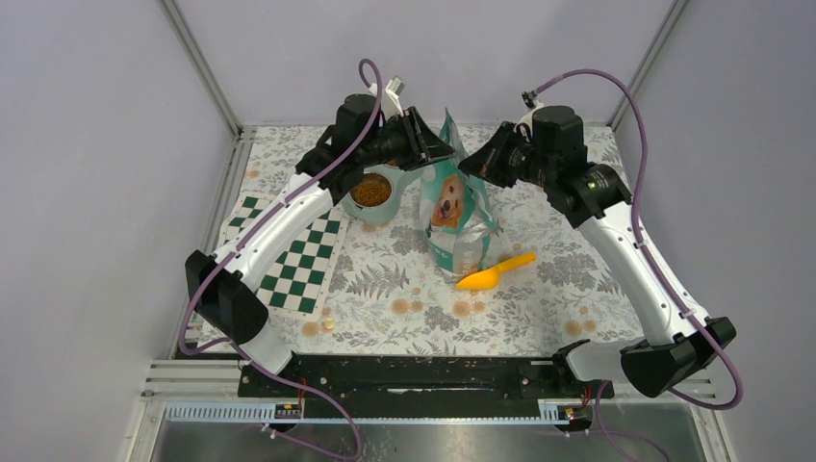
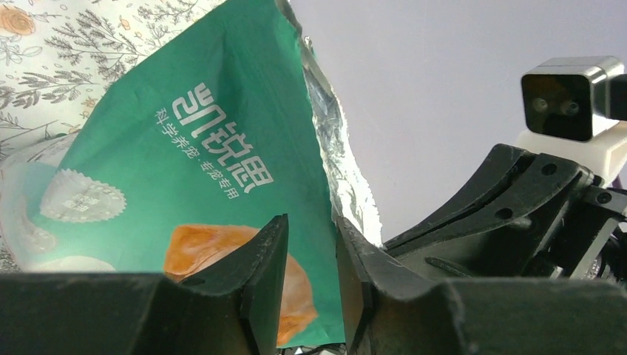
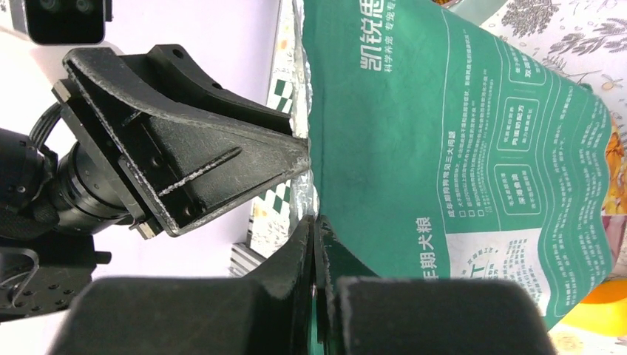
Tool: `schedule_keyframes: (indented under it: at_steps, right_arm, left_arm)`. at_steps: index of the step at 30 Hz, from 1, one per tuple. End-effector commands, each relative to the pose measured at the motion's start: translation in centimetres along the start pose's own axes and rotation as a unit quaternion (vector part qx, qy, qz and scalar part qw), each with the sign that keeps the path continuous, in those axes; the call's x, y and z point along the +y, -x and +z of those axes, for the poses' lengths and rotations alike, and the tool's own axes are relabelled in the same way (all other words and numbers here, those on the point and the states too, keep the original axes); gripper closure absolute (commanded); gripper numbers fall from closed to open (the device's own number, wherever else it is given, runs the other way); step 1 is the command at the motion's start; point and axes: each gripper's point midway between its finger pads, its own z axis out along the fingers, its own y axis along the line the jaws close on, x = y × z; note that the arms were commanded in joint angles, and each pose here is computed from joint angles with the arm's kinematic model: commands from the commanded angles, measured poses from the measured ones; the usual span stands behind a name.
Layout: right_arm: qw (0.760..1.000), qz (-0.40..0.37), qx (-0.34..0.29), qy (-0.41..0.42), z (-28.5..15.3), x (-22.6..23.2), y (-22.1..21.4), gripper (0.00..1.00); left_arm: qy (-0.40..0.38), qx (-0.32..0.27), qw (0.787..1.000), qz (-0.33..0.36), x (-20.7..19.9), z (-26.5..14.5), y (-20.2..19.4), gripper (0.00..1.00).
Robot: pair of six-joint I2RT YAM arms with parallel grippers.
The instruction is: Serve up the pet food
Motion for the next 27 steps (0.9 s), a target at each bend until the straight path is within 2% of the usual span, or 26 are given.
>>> schedule_keyframes:
  at_steps: [1,4,6,9,15,20,27]
  right_arm:
    - [0.995,-0.078,-0.017,0.056,-1.4,3.3,1.7,1.00]
    - [0.994,-0.096,-0.006,0.054,-1.3,3.3,1.3,1.00]
    - [0.994,-0.102,-0.002,0.046,-1.2,3.1,1.2,1.00]
    - [0.994,-0.107,-0.011,0.028,-1.2,2.5,1.5,1.00]
    - [0.990,-0.125,-0.058,-0.028,-2.0,1.1,3.6,1.00]
    - [0.985,-0.135,-0.090,-0.052,-3.0,0.8,5.0,1.00]
    - [0.983,-0.145,-0.090,-0.063,-3.0,0.4,5.1,1.00]
  left_arm:
    - [-0.022,0.019,0.999,-0.025,-1.3,-0.8,-0.9,0.69]
    - [-0.025,0.029,0.999,-0.031,-1.3,-0.3,-1.4,0.70]
    - [-0.026,0.035,0.998,-0.035,-1.3,-0.1,-1.7,0.76]
    - [-0.034,0.033,0.998,-0.031,-1.8,-0.3,-1.5,1.00]
    - [-0.041,0.001,0.999,-0.001,-3.2,-1.7,-0.2,1.00]
    - [-0.015,-0.024,0.999,0.015,-2.9,-2.5,0.8,1.00]
    - [0.011,-0.027,0.999,0.015,-2.0,-2.4,0.9,1.00]
